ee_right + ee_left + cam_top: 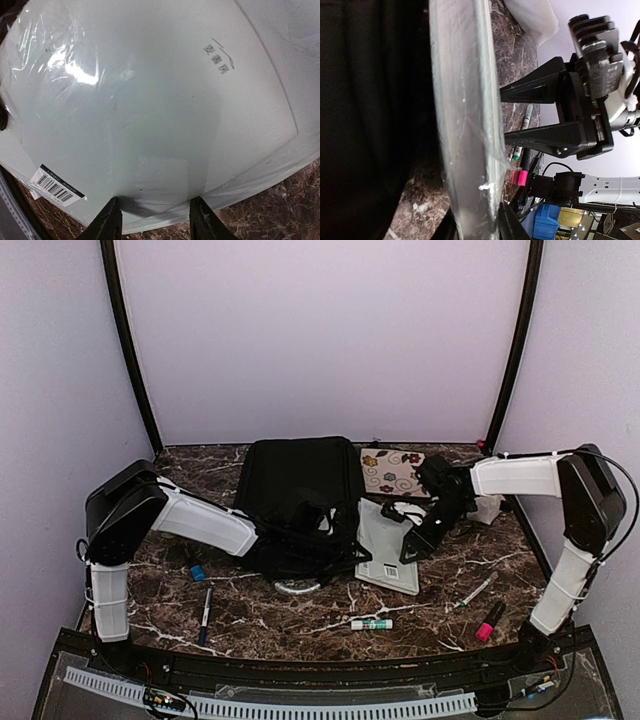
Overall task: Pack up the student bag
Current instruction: Move the book to the center of the board, then pass from the left arm to the right
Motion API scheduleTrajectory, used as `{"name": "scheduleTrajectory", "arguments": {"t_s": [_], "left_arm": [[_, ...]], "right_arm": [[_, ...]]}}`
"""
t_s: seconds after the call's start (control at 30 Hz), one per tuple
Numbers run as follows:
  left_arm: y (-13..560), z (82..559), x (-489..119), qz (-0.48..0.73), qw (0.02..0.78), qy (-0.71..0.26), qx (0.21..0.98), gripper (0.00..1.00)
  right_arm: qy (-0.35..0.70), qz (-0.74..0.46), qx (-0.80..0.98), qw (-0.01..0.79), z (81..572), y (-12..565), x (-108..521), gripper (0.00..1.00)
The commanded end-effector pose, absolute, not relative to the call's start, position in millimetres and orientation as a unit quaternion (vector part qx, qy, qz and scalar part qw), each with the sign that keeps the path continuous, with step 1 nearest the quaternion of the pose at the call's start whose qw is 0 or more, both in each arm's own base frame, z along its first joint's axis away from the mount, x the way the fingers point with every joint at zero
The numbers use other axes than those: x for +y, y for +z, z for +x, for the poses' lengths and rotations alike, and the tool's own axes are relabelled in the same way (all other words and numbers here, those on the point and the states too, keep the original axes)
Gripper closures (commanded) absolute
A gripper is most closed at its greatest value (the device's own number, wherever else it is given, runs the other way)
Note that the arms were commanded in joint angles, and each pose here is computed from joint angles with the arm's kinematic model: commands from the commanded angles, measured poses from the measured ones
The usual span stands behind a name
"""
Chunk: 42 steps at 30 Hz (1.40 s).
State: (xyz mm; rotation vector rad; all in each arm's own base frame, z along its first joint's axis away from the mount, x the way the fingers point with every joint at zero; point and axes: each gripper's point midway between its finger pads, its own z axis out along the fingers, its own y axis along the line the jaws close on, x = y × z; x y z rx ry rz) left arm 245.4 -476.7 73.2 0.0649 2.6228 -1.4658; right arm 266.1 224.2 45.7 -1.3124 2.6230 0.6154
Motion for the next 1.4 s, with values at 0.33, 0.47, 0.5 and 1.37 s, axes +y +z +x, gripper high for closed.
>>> {"name": "scheduleTrajectory", "arguments": {"t_s": [0.33,0.47,0.5,1.37], "left_arm": [[187.3,245.2,-493.6,0.134,0.167,-0.573,0.791,1.00],[201.4,247.8,-473.3,0.175,0.191,-0.551,0.793,1.00],[208.6,249.8,-465.9,0.184,0.200,-0.550,0.790,1.00],[325.9,268.5,-386.0,0.087,0.387,-0.568,0.721,1.00]], "right_arm": [[0.181,-0.386,0.885,0.189,276.2,131.9,175.5,0.48],[0.116,-0.347,0.894,0.260,298.6,147.7,146.2,0.41],[0.107,-0.341,0.893,0.275,302.1,152.9,140.7,0.40],[0.468,-0.349,0.773,0.248,283.6,230.4,237.0,0.32]]}}
